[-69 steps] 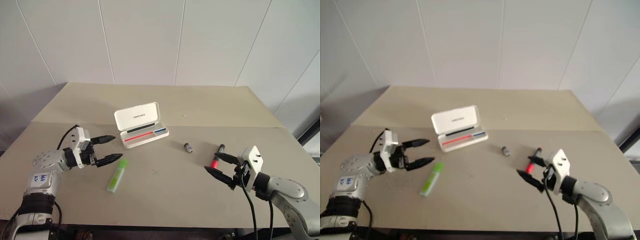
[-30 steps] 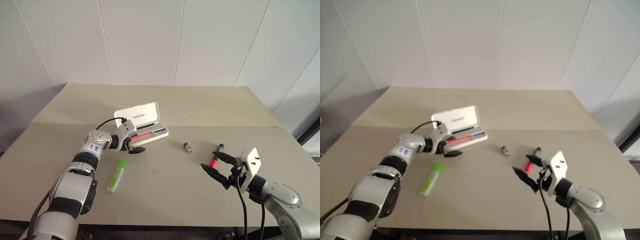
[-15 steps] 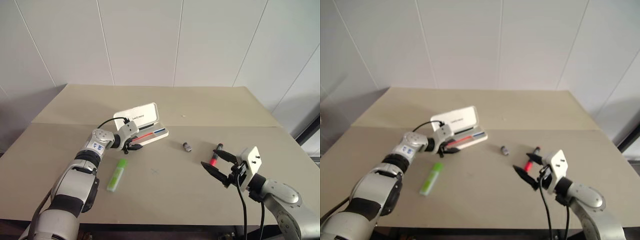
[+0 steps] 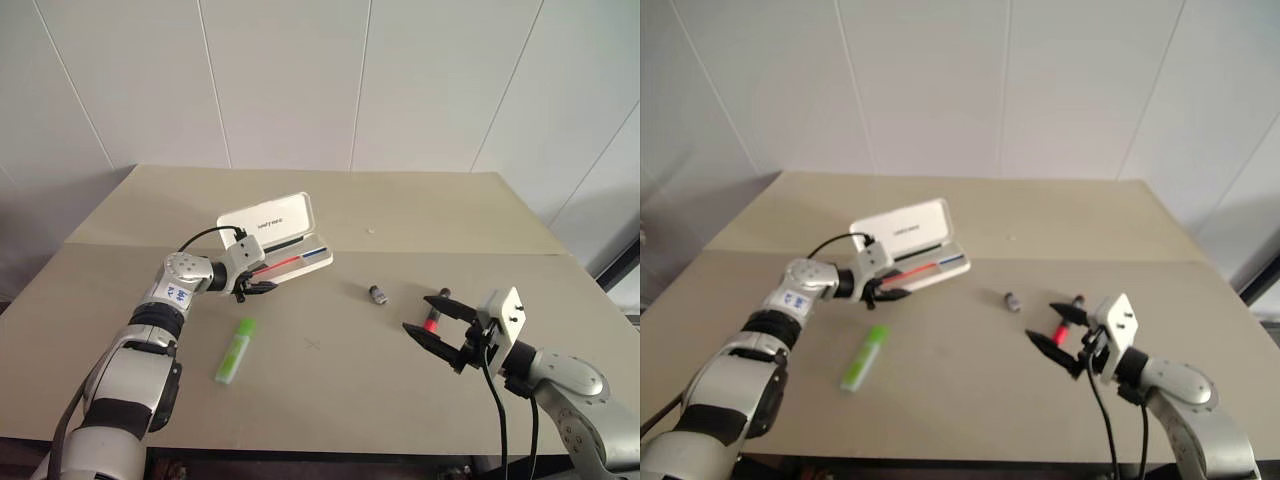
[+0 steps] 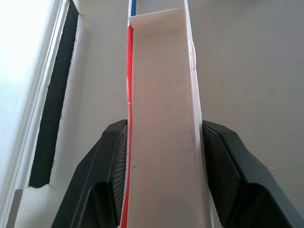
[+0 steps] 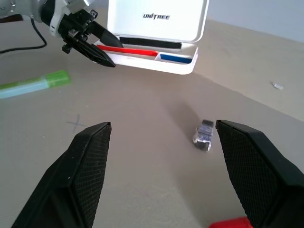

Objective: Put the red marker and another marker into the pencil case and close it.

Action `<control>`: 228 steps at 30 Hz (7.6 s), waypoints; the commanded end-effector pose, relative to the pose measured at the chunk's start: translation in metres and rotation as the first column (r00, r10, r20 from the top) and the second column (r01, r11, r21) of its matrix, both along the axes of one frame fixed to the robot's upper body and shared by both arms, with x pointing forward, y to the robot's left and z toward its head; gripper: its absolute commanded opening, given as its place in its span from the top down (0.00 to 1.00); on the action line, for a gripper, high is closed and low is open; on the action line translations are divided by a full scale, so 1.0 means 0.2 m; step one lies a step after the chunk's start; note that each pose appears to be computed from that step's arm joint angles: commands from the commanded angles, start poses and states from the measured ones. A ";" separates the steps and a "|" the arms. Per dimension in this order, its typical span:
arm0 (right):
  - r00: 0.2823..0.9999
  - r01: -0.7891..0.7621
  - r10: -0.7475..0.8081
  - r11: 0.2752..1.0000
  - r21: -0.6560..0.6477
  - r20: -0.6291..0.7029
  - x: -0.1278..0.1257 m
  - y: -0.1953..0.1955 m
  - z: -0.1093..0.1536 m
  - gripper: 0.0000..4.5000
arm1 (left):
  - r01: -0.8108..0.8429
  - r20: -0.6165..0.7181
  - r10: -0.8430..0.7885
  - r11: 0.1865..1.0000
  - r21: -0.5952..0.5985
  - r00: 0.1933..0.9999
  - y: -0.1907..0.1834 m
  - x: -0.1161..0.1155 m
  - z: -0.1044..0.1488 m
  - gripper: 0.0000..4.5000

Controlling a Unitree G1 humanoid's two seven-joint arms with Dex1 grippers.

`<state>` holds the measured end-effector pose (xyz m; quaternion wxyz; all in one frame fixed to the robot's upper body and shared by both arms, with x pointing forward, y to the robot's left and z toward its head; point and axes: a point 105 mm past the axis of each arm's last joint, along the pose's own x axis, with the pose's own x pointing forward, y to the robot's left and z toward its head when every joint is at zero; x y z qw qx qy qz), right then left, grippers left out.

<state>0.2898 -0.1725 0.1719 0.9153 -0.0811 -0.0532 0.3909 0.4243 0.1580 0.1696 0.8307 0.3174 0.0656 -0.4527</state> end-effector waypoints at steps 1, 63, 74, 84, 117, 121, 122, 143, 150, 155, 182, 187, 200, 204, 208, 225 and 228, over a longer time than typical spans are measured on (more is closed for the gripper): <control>0.999 -0.022 0.022 1.000 -0.009 0.048 -0.02 -0.02 0.07 0.00 | 0.171 0.067 -0.169 0.985 -0.027 0.983 -0.05 -0.12 0.13 0.57; 0.978 -0.204 0.206 0.976 -0.076 0.025 -0.16 -0.14 0.10 0.00 | 0.393 -0.042 -0.390 0.913 0.111 0.920 -0.49 -0.72 -0.22 0.00; 1.000 -0.017 0.017 1.000 -0.021 0.003 -0.04 -0.15 0.04 0.00 | 0.375 -0.033 -0.375 0.927 -0.011 0.926 -0.45 -0.74 -0.07 0.00; 0.922 0.386 -0.387 0.922 0.041 0.015 0.18 -0.22 -0.04 0.00 | 0.358 -0.009 -0.375 0.892 -0.275 0.927 -0.33 -0.70 0.17 0.00; 0.652 0.716 -0.700 0.695 -0.067 -0.294 0.42 -0.19 -0.29 0.00 | 0.448 -0.038 -0.468 0.863 -0.232 0.883 -0.06 -0.75 0.07 0.00; 0.630 0.723 -0.714 0.683 -0.104 -0.305 0.43 -0.17 -0.30 0.00 | 0.446 -0.028 -0.464 0.864 -0.233 0.885 -0.06 -0.74 0.08 0.00; 0.620 0.727 -0.720 0.677 -0.118 -0.310 0.44 -0.16 -0.31 0.00 | 0.445 -0.027 -0.463 0.865 -0.232 0.886 -0.06 -0.74 0.08 0.00; 0.654 0.733 -0.736 0.674 -0.092 -0.175 0.42 -0.33 -0.08 0.70 | 0.444 -0.007 -0.458 0.864 -0.238 0.889 -0.06 -0.71 0.09 0.00; 0.802 0.597 -0.598 0.801 0.042 0.008 0.39 -0.26 0.22 0.70 | 0.454 0.006 -0.467 0.856 -0.246 0.884 -0.06 -0.69 0.10 0.00; 0.930 0.330 -0.337 0.941 0.074 0.143 0.32 -0.06 0.42 0.70 | 0.455 0.005 -0.470 0.851 -0.262 0.883 -0.04 -0.68 0.09 0.00; 0.903 -0.366 0.430 0.741 -0.564 -0.020 0.15 0.45 0.11 0.70 | 0.389 0.034 -0.396 0.878 -0.278 0.918 0.03 -0.72 0.07 0.00; 0.885 -0.389 0.466 0.728 -0.564 -0.008 0.14 0.52 0.11 0.70 | 0.377 0.037 -0.383 0.883 -0.279 0.923 0.03 -0.73 0.07 0.00; 0.881 -0.385 0.474 0.697 -0.605 -0.015 0.16 0.60 -0.01 0.62 | 0.372 0.040 -0.377 0.883 -0.286 0.925 0.01 -0.74 0.08 0.00; 0.885 -0.374 0.466 0.697 -0.611 -0.010 0.18 0.61 -0.02 0.30 | 0.370 0.039 -0.375 0.884 -0.287 0.926 0.01 -0.74 0.08 0.00; 0.887 -0.371 0.463 0.702 -0.608 -0.008 0.18 0.61 -0.02 0.01 | 0.367 0.039 -0.372 0.884 -0.288 0.927 0.00 -0.73 0.08 0.00; 0.827 -0.550 0.563 0.802 -0.234 -0.017 -0.09 0.41 0.29 0.01 | -0.088 0.067 0.118 0.933 -0.348 0.991 0.14 -0.63 0.09 0.00; 0.857 -0.508 0.513 0.831 -0.225 -0.040 -0.07 0.31 0.27 0.01 | -0.262 0.024 0.294 0.883 -0.390 0.956 0.20 -0.63 0.06 0.00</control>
